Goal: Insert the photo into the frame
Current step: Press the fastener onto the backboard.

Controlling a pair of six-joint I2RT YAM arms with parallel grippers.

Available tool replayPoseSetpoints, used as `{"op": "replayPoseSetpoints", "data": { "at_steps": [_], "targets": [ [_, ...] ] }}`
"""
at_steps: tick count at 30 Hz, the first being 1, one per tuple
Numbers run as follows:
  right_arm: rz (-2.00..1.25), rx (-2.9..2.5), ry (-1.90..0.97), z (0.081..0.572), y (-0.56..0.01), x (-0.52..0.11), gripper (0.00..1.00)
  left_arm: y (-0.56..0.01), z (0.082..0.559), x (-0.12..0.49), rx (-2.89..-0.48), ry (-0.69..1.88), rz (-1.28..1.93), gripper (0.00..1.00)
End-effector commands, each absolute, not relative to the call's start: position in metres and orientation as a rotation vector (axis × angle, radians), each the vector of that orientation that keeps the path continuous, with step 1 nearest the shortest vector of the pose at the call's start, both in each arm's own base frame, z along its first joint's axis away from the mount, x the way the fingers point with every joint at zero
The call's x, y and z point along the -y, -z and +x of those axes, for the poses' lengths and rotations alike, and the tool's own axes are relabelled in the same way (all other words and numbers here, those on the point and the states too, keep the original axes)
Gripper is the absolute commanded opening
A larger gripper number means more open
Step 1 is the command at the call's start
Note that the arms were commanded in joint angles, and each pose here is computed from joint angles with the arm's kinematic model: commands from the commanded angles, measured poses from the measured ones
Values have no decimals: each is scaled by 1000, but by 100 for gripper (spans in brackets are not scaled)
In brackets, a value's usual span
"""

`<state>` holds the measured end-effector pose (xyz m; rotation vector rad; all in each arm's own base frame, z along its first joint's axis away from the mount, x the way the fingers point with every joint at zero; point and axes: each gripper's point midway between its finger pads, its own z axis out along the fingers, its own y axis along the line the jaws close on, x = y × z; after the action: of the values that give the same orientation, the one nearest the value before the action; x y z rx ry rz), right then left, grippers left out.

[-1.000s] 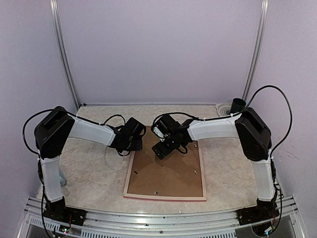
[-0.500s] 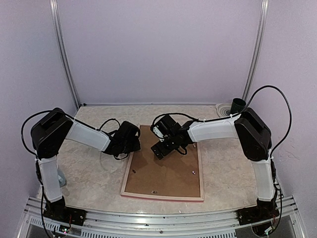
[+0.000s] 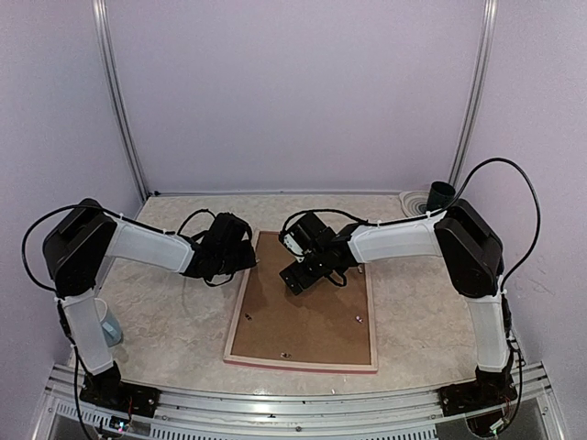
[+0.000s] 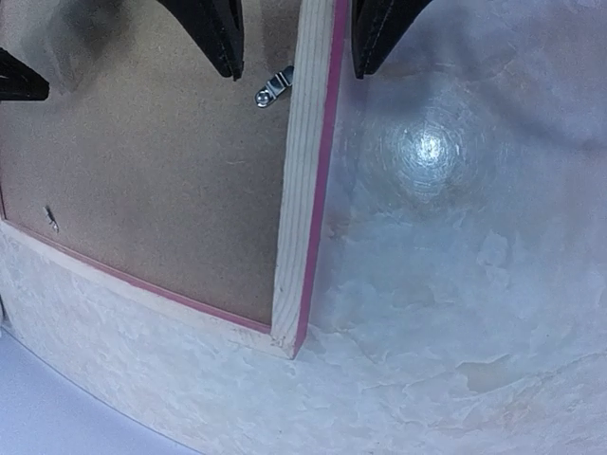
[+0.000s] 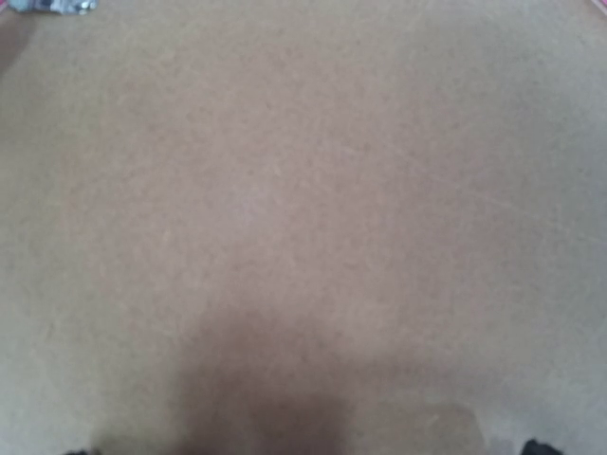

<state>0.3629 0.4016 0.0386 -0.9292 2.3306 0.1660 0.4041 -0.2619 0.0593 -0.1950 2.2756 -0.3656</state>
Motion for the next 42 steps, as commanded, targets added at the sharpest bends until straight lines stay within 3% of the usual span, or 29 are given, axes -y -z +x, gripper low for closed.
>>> {"op": "replayPoseSetpoints", "data": {
  "at_steps": [1,18,30,42],
  "targets": [
    [-1063,-2467,-94,328,9,-382,99,-64,408,270,-2295,338,-135,40],
    [-1071,-2473,-99,325,10,-381,99,-27,419,257,-2376,72,-154,35],
    [-1031,-2468,-190,316,-5,-375,99,-29,422,252,-2391,113,-180,36],
    [-1050,-2512,-193,310,14,-370,99,-9,425,262,-2477,82,-75,32]
  ]
}}
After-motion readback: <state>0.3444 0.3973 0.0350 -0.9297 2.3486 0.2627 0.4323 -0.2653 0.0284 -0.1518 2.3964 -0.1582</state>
